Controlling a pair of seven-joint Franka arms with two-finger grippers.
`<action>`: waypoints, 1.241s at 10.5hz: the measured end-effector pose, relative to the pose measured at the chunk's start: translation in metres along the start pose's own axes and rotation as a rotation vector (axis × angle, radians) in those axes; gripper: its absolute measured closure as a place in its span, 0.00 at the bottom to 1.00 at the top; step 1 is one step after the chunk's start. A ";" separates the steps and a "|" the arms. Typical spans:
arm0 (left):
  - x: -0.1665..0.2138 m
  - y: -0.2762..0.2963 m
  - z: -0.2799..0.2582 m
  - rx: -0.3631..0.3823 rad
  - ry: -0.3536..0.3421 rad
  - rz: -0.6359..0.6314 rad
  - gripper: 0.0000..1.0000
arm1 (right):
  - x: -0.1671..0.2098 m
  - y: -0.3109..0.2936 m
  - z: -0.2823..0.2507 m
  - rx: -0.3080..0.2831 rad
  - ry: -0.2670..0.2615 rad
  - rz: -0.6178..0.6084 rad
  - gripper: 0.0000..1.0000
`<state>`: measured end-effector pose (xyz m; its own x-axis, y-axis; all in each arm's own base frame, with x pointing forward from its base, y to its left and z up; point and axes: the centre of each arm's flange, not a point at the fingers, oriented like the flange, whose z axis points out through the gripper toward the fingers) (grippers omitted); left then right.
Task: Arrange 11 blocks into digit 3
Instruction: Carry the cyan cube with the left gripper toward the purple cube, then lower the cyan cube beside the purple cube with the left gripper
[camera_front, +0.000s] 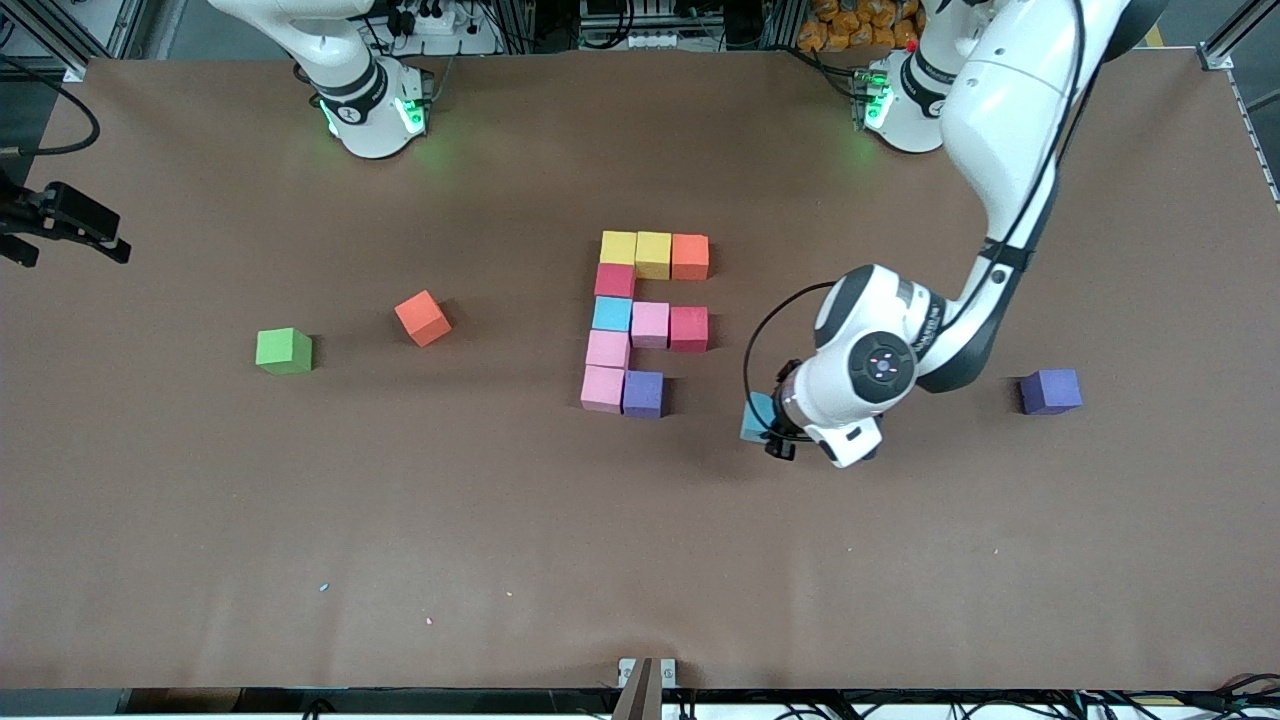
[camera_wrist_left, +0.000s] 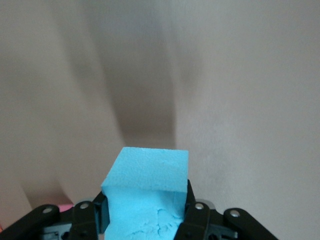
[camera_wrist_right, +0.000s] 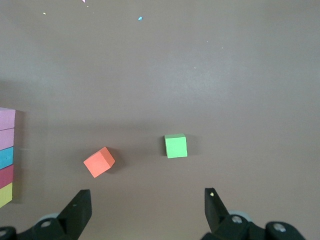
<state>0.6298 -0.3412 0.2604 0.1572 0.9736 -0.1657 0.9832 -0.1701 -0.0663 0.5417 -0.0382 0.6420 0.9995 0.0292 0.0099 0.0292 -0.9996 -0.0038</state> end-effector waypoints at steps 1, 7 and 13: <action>-0.012 0.001 0.007 0.002 -0.004 -0.032 0.46 | 0.000 0.001 -0.001 0.000 0.002 0.002 0.00; -0.064 -0.012 0.042 0.021 -0.007 -0.094 0.46 | 0.000 0.003 -0.003 -0.001 0.007 0.005 0.00; -0.082 -0.019 0.059 0.011 -0.012 -0.070 0.46 | 0.000 0.003 -0.003 -0.001 0.007 0.005 0.00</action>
<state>0.5924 -0.4271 0.2171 0.0872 0.9812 -0.1721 0.9907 -0.1036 -0.0887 0.5416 -0.0412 0.6448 0.9996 0.0244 0.0169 0.0245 -0.9997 -0.0028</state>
